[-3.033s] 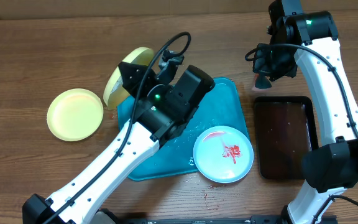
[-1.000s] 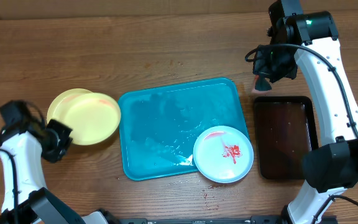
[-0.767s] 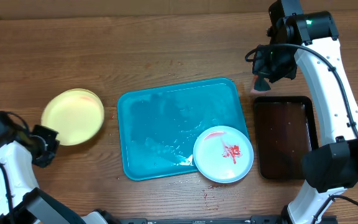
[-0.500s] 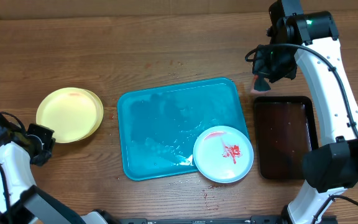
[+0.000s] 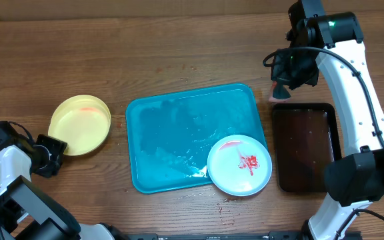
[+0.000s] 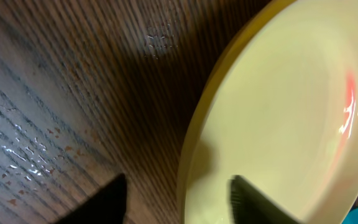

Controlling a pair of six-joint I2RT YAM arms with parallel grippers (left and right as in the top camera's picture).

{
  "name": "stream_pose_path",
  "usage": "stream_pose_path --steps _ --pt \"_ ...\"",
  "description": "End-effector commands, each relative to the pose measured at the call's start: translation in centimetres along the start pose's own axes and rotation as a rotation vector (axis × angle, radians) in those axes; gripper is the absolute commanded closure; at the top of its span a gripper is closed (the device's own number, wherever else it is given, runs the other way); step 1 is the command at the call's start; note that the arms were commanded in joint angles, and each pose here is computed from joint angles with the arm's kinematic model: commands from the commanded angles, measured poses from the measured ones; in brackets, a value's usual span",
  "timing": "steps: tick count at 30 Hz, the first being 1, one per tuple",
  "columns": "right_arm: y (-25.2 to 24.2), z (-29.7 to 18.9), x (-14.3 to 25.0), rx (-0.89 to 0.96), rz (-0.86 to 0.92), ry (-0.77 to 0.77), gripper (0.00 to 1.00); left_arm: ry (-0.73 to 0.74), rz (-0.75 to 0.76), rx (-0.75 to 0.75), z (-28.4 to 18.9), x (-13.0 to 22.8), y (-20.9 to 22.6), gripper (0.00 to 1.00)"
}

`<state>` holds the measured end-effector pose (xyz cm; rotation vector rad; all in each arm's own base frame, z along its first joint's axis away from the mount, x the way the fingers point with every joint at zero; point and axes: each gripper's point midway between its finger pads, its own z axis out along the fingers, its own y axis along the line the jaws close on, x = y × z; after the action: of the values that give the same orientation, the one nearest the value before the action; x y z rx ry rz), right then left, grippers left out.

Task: Clean dirty plates on tray and stack at the side
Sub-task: 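Release the stacked plate and move the left gripper to the white plate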

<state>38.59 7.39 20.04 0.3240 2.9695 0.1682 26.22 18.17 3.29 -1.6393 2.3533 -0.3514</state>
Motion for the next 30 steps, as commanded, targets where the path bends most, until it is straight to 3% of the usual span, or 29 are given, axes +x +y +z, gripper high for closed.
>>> stream_pose_path --steps 1,3,10,18,23,30 --pt "0.0 -0.2 -0.2 -0.008 -0.005 -0.006 0.96 -0.013 0.026 0.028 -0.4 -0.6 -1.1 0.38" --pt "0.0 -0.2 -0.2 -0.008 -0.005 -0.007 0.96 -0.015 0.048 0.038 -0.5 -0.7 -1.7 0.38" --pt "0.1 -0.2 -0.2 -0.009 -0.005 -0.009 0.96 -0.026 0.223 0.078 -0.7 -0.1 -5.4 0.65" --pt "0.0 -0.2 -0.1 -0.007 -0.004 -0.005 0.96 -0.042 0.272 0.063 -0.9 0.4 -7.2 0.65" --pt "0.0 -0.2 -0.2 -0.008 -0.004 -0.006 0.96 -0.013 0.261 0.045 -0.8 1.0 -6.7 0.53" --pt "0.0 -0.2 -0.1 -0.008 -0.004 -0.005 0.96 0.013 0.334 0.040 -2.0 2.3 -7.8 0.69"
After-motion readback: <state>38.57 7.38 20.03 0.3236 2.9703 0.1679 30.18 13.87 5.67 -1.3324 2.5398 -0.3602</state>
